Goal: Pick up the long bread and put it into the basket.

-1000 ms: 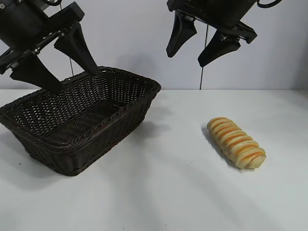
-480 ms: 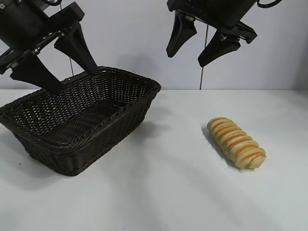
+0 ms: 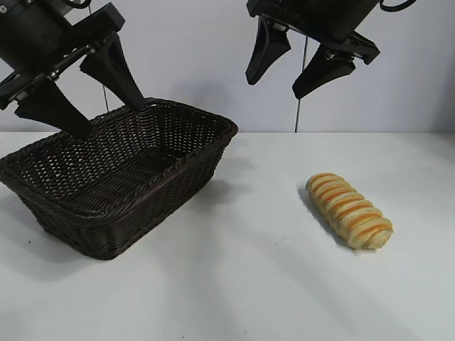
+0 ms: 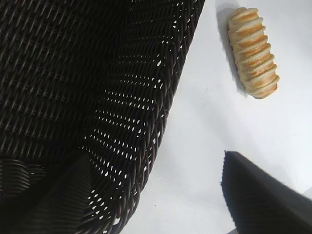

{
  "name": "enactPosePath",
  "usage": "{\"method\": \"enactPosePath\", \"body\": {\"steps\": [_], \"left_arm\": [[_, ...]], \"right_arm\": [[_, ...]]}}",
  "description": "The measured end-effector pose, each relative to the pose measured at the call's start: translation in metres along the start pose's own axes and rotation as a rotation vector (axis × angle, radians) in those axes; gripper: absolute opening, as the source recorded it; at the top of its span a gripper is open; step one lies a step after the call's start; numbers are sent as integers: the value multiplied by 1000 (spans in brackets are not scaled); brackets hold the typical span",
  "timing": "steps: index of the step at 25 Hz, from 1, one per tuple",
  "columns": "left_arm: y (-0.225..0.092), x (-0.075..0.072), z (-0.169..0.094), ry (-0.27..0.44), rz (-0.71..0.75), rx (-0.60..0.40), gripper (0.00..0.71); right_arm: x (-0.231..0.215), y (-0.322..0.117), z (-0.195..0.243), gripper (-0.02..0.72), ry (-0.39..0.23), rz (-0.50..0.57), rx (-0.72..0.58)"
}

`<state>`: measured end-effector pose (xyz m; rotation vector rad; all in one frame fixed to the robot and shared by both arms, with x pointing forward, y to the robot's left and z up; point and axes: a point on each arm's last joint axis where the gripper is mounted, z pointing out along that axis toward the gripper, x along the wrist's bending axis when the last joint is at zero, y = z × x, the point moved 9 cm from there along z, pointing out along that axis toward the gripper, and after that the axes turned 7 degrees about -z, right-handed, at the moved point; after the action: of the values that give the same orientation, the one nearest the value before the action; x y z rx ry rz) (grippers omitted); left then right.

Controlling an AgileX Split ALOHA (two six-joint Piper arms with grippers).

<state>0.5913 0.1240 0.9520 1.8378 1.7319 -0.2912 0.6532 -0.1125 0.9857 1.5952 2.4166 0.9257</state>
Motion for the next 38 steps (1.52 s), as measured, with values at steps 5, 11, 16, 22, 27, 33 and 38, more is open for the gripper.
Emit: {"method": "enactPosePath", "body": {"steps": [5,11,16,22,27,33,38], "left_arm": [[0,0,0,0,0,-1,543],[8,-1,-5,-1,-50,-34,543],[20,-2,-39,26,-156,-130,543],[13,20,-58,159,-423,-163,543],[3,43,-61,275,-654,-180,543],[-14,65,-51,346,-781,-180,543],[-23,75,-40,355,-816,-181,543]], "right_arm": [[0,0,0,519,0,0,0],[0,0,0,519,1,0,2],[0,-1,0,519,1,0,3],[0,-1,0,519,1,0,3],[0,-1,0,519,2,0,7],[1,-4,0,519,6,0,20],[1,-4,0,519,6,0,20]]}}
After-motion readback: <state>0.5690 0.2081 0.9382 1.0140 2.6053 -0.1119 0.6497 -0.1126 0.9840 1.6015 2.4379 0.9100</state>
